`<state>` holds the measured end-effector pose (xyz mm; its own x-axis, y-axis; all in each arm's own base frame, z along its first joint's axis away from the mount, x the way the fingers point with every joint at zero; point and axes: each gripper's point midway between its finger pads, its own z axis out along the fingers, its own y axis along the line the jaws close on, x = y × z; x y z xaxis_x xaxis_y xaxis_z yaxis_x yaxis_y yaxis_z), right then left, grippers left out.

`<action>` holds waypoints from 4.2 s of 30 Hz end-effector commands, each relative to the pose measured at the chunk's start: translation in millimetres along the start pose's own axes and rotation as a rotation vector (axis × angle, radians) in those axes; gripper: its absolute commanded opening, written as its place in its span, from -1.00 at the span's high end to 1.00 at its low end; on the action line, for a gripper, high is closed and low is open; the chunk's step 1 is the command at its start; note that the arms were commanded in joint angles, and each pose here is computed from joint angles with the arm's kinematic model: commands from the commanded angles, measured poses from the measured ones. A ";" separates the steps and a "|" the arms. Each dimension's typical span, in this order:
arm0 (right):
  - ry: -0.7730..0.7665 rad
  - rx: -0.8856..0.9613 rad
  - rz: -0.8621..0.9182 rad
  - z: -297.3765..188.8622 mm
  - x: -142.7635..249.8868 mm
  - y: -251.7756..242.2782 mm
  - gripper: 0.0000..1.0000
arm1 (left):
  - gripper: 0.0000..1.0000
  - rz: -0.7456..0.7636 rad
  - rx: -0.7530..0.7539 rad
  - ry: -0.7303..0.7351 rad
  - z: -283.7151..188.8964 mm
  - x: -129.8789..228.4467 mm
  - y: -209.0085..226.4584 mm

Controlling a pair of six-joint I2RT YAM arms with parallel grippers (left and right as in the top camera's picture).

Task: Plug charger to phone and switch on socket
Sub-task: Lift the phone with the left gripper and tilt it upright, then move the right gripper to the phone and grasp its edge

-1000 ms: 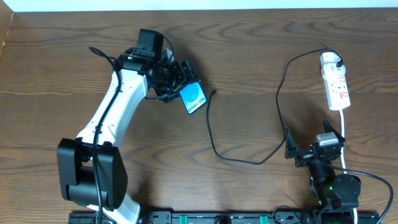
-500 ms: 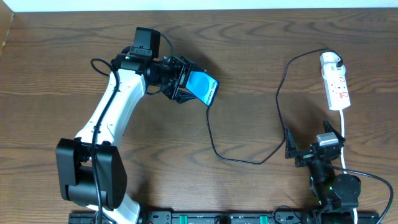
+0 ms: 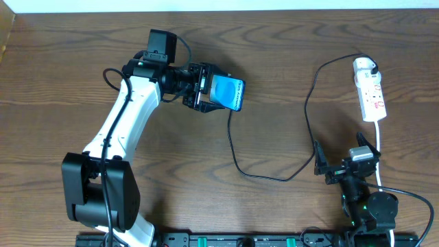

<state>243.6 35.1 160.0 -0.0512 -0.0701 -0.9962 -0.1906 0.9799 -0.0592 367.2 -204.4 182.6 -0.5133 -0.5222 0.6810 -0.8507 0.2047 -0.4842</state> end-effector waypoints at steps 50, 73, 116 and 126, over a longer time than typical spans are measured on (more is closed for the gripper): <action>-0.017 -0.044 0.018 -0.2 -3.4 7.7 -0.98 | -0.22 0.304 -0.299 -0.771 -50.0 -102.9 32.6; 0.358 -0.683 0.450 63.2 -99.4 90.0 -0.99 | -0.21 0.217 -0.250 -0.719 -41.8 -94.7 32.2; 0.745 -0.630 0.779 185.9 12.7 287.9 0.31 | -0.21 0.028 -0.149 -0.610 -27.1 -77.7 27.8; 0.737 -0.620 0.839 186.6 6.0 293.7 0.98 | -0.21 0.028 -0.149 -0.610 -27.1 -77.7 27.9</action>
<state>363.7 355.2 111.7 -0.8765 0.2173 -0.4297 -0.2453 0.5665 0.7867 379.7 -134.7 120.0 -0.4069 -0.8875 0.2164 -0.8783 0.3150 -0.3596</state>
